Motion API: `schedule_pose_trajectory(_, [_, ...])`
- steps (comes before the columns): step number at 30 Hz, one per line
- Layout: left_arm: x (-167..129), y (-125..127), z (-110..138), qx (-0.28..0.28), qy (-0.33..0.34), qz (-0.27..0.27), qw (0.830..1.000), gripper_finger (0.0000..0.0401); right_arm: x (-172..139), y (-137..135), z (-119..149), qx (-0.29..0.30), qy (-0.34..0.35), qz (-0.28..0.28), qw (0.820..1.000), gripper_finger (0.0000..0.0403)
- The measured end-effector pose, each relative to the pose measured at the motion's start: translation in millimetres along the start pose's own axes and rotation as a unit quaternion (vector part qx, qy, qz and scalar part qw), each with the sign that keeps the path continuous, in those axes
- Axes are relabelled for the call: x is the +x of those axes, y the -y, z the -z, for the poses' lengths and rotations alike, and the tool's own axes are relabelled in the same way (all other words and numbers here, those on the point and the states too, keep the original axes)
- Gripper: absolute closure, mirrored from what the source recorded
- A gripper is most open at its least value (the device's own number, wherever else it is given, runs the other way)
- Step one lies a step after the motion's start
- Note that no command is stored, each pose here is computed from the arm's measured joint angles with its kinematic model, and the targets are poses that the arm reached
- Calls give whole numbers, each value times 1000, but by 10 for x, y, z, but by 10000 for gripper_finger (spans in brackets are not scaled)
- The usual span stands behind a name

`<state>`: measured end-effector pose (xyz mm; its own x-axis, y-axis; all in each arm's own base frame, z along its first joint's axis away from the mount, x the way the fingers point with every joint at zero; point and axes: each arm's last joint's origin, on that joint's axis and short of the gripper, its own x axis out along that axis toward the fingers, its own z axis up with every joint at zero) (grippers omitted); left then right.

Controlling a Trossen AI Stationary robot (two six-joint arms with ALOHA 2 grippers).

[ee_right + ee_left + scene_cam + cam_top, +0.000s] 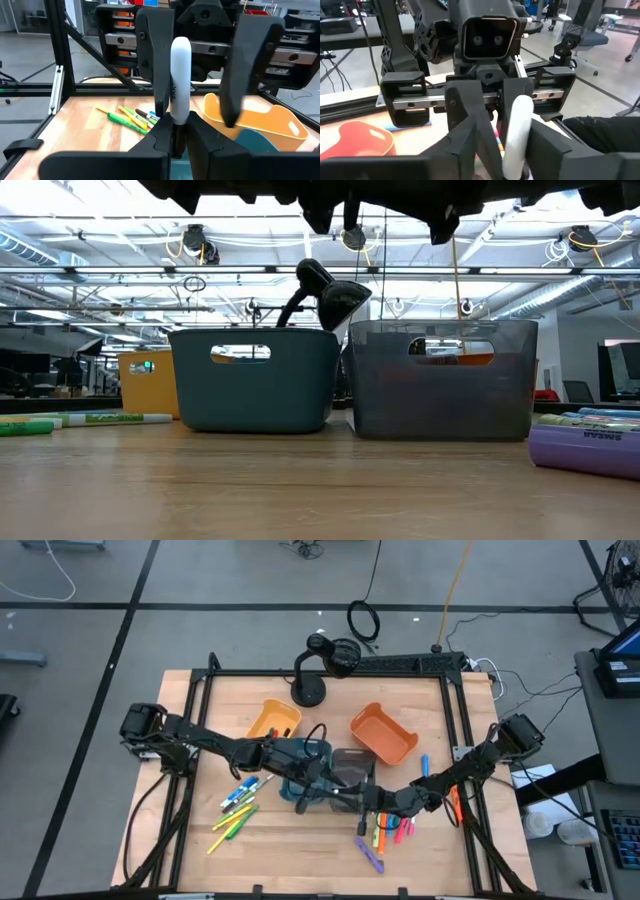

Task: Pick & Place Markers
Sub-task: Put the white and black highlighter into the yellow bin

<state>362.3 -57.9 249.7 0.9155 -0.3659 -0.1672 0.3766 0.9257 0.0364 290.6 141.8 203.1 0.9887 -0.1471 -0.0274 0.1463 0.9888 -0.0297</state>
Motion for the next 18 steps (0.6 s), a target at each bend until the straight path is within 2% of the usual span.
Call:
schedule_pose_trajectory(5, [0, 2, -3, 4, 2, 3, 1000, 361, 1, 5, 0, 4, 0, 5, 1000, 381])
schedule_pose_trajectory(6, [0, 2, -4, 4, 2, 3, 1000, 367, 1, 5, 0, 6, 0, 5, 1000, 381])
schedule_pose_trajectory(10, [0, 1, -4, -3, 2, 2, 1000, 367, 1, 4, 0, 23, 0, 4, 1000, 376])
schedule_pose_trajectory(13, [-23, 0, -32, -7, 3, -5, 1000, 367, 4, 10, 4, 39, -2, 9, 999, 359])
schedule_pose_trajectory(18, [-180, -29, -200, -2, 8, -61, 998, 367, -10, 8, 61, 45, -22, 35, 998, 318])
